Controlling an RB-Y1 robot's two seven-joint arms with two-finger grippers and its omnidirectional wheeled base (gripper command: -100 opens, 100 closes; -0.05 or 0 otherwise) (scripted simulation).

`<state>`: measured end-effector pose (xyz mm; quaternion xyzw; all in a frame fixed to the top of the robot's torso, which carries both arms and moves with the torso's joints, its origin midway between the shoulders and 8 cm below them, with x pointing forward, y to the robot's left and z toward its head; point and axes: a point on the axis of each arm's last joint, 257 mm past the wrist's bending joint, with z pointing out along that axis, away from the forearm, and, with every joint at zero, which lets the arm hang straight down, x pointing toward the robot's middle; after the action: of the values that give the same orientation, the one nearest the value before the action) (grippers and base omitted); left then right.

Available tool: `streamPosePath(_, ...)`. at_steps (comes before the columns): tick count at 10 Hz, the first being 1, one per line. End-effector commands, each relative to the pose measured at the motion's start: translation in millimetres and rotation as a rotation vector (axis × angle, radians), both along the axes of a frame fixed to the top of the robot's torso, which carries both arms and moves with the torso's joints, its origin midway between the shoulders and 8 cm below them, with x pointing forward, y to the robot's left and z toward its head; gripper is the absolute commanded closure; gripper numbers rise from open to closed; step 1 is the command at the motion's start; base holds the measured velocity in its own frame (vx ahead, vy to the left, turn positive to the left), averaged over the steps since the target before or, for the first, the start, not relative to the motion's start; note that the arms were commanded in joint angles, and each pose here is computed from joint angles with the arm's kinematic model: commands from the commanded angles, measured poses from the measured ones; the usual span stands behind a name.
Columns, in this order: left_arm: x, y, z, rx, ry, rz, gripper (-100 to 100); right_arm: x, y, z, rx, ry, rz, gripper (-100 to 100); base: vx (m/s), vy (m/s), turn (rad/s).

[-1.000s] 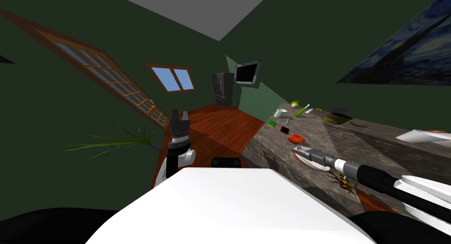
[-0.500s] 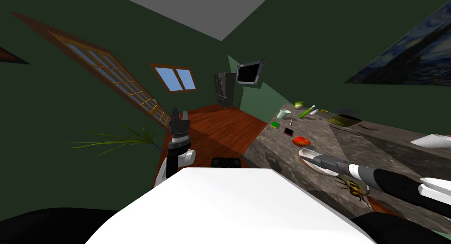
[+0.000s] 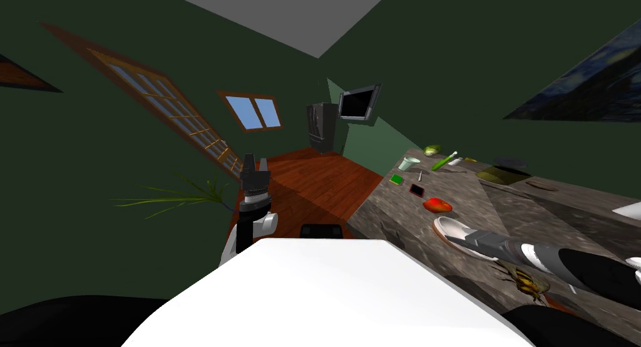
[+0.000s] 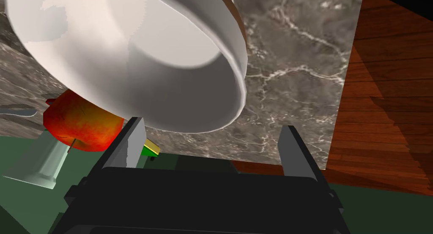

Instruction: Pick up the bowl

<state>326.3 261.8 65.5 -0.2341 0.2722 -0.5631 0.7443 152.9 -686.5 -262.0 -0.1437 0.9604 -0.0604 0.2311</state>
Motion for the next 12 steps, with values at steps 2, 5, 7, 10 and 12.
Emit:
streamPosePath(2,0,0.0,0,0.000,0.000,0.000,0,-23,-1,-7,-0.009,0.073,0.009,-100,0.011,0.013,0.019)
streamPosePath(5,0,0.0,0,0.000,0.000,0.000,0,-26,2,-14,-0.007,0.053,-0.007,-100,0.011,-0.001,0.028)
streamPosePath(7,0,0.0,0,0.000,0.000,0.000,0,-35,3,-21,-0.006,0.054,-0.017,-100,0.050,-0.027,0.087)
streamPosePath(10,0,0.0,0,0.000,0.000,0.000,0,-38,4,-24,-0.006,0.054,-0.020,100,0.020,-0.011,0.022)
streamPosePath(12,0,0.0,0,0.000,0.000,0.000,0,-38,4,-24,-0.005,0.055,-0.021,100,0.000,0.000,0.000)
